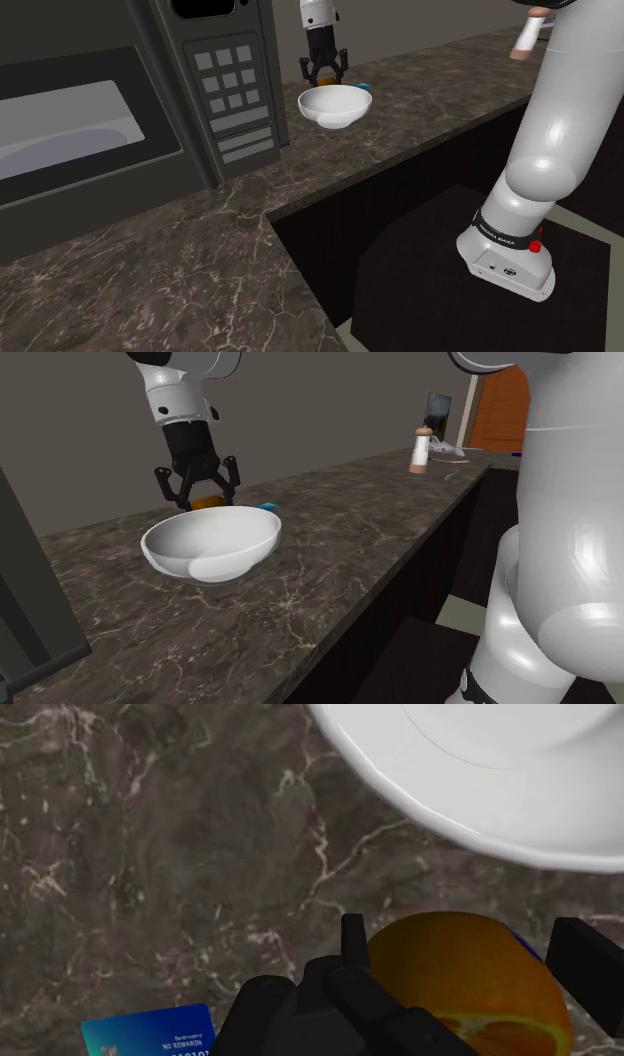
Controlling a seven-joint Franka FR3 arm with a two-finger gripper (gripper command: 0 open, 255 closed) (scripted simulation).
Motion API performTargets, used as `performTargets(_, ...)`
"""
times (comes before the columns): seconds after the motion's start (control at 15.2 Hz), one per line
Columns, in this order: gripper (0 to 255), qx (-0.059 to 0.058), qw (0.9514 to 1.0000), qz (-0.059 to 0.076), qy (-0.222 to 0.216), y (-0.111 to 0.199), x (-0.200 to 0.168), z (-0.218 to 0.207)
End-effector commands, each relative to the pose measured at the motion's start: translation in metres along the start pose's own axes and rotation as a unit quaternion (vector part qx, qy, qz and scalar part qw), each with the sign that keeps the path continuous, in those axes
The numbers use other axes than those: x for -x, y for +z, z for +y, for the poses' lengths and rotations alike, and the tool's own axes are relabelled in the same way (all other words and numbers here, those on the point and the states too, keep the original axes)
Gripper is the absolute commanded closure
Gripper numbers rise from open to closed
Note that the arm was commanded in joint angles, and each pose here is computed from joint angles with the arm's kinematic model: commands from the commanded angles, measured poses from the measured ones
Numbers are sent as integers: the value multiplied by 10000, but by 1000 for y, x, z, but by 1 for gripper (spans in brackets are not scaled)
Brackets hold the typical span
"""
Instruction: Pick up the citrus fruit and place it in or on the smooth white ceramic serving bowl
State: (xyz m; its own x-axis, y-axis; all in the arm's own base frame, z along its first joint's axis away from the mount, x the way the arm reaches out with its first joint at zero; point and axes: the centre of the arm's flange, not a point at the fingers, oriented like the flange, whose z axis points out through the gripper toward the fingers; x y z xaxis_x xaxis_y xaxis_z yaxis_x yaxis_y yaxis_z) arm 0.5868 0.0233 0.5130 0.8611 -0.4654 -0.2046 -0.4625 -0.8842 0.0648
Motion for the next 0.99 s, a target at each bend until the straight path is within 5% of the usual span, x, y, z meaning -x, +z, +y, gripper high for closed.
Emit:
performTargets(0.0, 255, 6, 10000, -7, 5, 1, -1, 0)
performTargets(0.4, 255, 6, 10000, -7, 5, 1, -1, 0)
performTargets(0.92, 255, 6, 10000, -7, 5, -40, 8, 3)
